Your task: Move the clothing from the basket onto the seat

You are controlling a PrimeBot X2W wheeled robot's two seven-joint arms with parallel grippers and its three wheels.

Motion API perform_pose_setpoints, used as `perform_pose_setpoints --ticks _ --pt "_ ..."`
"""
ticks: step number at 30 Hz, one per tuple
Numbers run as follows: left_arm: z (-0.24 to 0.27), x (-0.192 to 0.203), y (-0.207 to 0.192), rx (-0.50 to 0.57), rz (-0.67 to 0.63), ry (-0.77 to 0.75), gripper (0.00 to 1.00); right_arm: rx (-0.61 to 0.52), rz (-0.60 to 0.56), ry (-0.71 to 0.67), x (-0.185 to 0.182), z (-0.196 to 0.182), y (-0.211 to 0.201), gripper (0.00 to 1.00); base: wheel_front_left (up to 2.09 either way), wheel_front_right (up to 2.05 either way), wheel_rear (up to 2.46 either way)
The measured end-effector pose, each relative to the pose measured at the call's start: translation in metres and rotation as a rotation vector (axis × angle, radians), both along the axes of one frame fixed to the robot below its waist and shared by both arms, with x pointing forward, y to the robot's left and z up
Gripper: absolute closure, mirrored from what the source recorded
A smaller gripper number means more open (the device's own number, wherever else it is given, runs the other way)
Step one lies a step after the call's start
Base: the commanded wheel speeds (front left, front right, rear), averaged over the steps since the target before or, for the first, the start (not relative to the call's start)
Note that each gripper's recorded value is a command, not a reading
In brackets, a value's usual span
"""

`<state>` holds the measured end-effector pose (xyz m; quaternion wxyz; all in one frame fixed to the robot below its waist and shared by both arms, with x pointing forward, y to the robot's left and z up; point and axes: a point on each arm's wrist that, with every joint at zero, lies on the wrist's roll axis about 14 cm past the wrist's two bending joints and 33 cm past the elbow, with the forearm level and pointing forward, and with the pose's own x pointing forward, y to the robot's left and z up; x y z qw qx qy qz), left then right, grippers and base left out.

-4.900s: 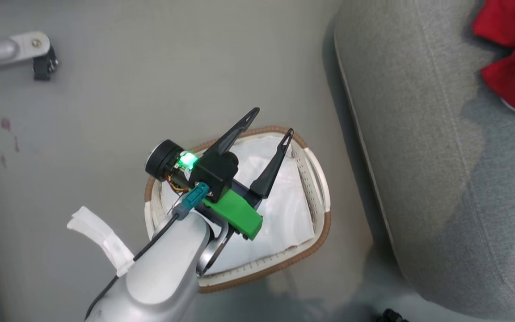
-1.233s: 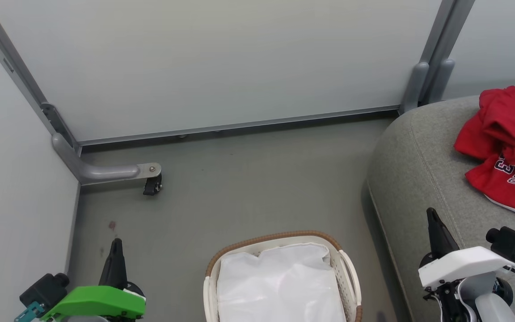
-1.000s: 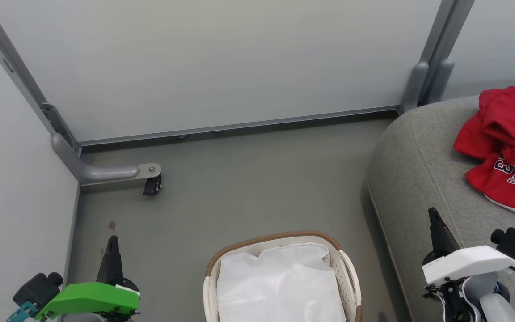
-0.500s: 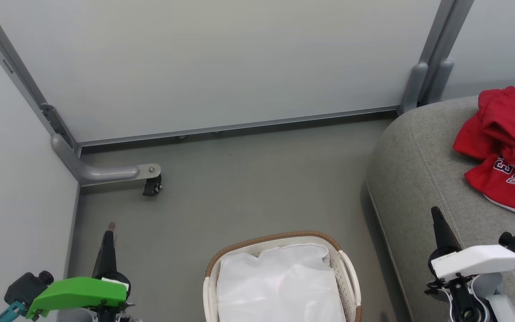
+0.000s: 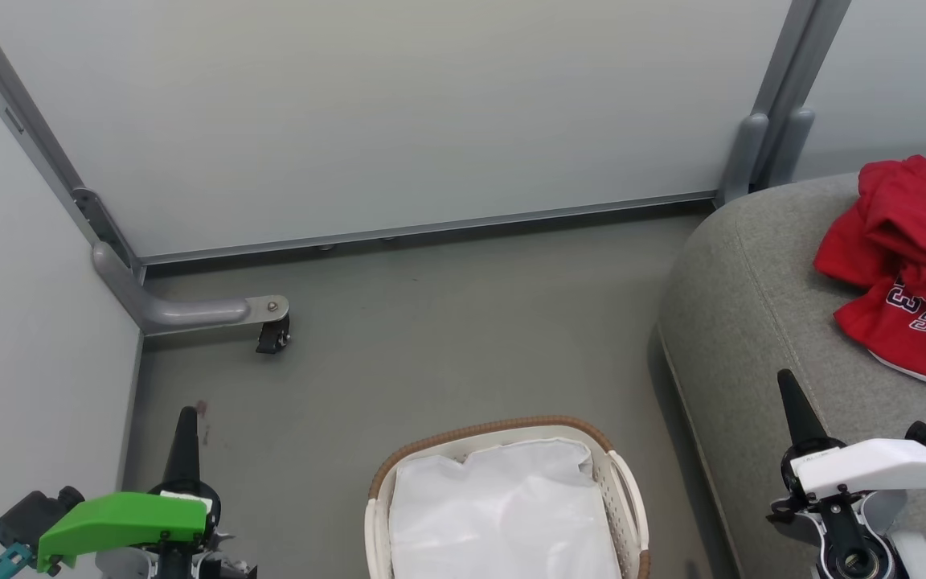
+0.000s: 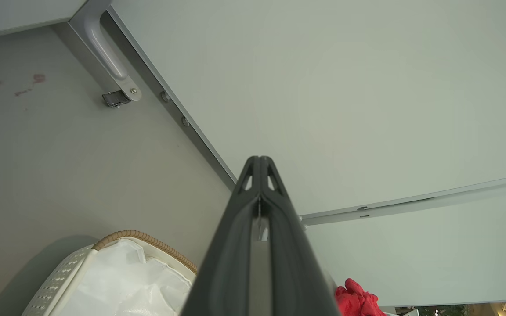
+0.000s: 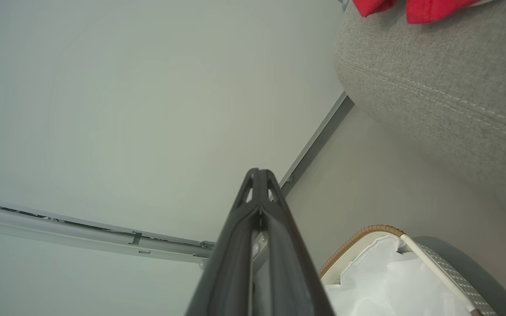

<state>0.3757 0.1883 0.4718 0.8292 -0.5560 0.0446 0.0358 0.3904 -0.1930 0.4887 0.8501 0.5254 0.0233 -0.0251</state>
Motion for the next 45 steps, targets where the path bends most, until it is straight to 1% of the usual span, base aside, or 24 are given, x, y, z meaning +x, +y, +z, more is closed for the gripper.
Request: perform_pose_setpoints --ticks 23,45 --pt "0.013 0.006 0.005 -0.181 0.013 -0.04 1.0 0.217 -0.003 -0.025 0.0 0.008 -0.003 1.0 0.0 0.0 0.0" --pt "0.024 0.009 0.009 -0.327 0.015 -0.076 1.0 0.387 0.002 -0.052 0.0 0.015 -0.004 1.0 0.0 0.0 0.0"
